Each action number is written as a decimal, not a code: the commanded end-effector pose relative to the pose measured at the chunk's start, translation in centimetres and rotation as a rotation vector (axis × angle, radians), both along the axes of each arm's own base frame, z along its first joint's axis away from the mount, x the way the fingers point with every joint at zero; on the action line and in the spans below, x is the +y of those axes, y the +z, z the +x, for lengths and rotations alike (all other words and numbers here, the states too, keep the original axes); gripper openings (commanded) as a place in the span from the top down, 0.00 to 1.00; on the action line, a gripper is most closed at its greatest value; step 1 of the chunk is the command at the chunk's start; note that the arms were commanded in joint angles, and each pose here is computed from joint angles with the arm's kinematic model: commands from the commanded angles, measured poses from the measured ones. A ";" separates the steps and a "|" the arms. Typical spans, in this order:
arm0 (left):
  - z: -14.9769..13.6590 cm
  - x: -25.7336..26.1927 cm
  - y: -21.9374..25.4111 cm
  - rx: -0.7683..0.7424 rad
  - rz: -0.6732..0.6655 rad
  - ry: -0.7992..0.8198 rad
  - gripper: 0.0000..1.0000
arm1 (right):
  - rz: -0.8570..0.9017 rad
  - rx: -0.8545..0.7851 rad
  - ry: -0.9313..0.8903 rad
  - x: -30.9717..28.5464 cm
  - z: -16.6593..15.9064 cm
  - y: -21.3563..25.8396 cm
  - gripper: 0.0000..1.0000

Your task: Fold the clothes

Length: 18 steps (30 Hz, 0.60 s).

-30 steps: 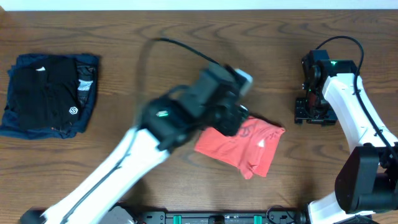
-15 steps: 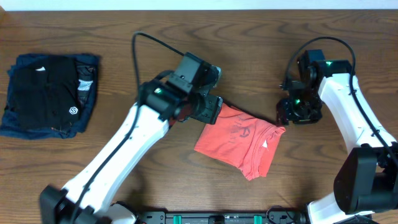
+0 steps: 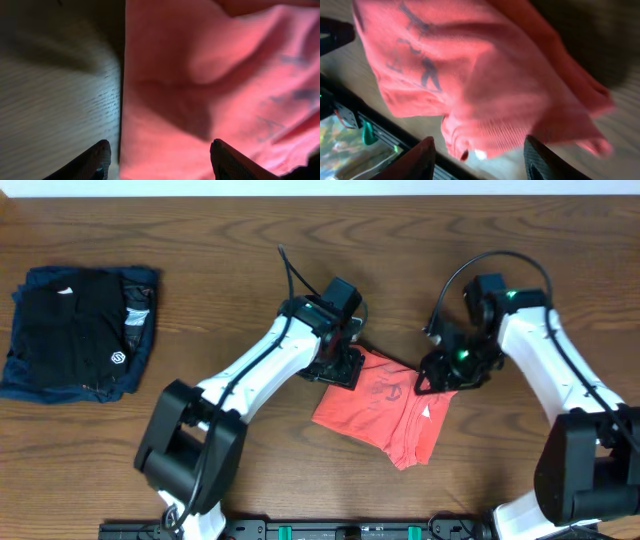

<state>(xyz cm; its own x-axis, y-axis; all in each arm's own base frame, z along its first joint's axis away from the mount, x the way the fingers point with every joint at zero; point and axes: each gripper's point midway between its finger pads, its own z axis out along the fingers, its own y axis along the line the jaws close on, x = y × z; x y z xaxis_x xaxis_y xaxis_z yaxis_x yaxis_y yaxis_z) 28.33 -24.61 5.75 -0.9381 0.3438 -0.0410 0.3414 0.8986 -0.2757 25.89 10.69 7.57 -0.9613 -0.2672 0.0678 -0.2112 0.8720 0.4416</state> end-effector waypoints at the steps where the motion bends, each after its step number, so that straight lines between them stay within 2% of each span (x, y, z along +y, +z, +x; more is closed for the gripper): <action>1: -0.7 0.0 -1.4 0.053 0.019 0.006 0.34 | 0.027 0.026 -0.013 1.2 -1.3 -1.4 0.50; 2: -1.0 0.0 -1.7 0.065 0.028 0.002 0.35 | 0.014 0.012 -0.019 1.0 -1.2 -2.2 0.56; 5: -2.0 0.0 -2.9 0.096 0.051 -0.014 0.34 | -0.137 -0.052 -0.097 -1.3 0.4 -4.4 0.87; 6: -2.5 0.1 -3.2 0.106 0.059 -0.020 0.35 | -0.223 -0.074 -0.139 -2.8 1.0 -5.0 0.91; 9: -3.8 0.3 -4.2 0.139 0.084 -0.036 0.35 | -0.480 -0.142 -0.286 -7.4 2.8 -5.3 0.91; 11: -4.6 0.8 -4.9 0.150 0.122 -0.018 0.35 | -0.556 -0.198 -0.305 -9.0 4.0 -4.9 0.90; 13: -5.0 1.5 -5.6 0.153 0.168 0.019 0.35 | -0.598 -0.264 -0.307 -9.9 5.5 -4.4 0.86; 16: -5.5 1.5 -5.8 0.167 0.180 0.044 0.36 | -0.572 -0.351 -0.262 -9.5 7.6 -3.8 0.67; 18: -5.5 1.3 -5.3 0.157 0.170 0.040 0.37 | -0.558 -0.375 -0.239 -9.2 8.4 -3.1 0.66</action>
<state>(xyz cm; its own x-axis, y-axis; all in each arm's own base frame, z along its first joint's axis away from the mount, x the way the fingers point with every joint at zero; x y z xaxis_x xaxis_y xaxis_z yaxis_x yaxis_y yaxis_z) 22.75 -23.63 0.47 -0.9295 0.3315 0.1615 0.2984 0.9336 -0.1984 32.36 3.25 2.64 -0.9874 -0.0459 -0.1512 -0.0379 0.9977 -0.0555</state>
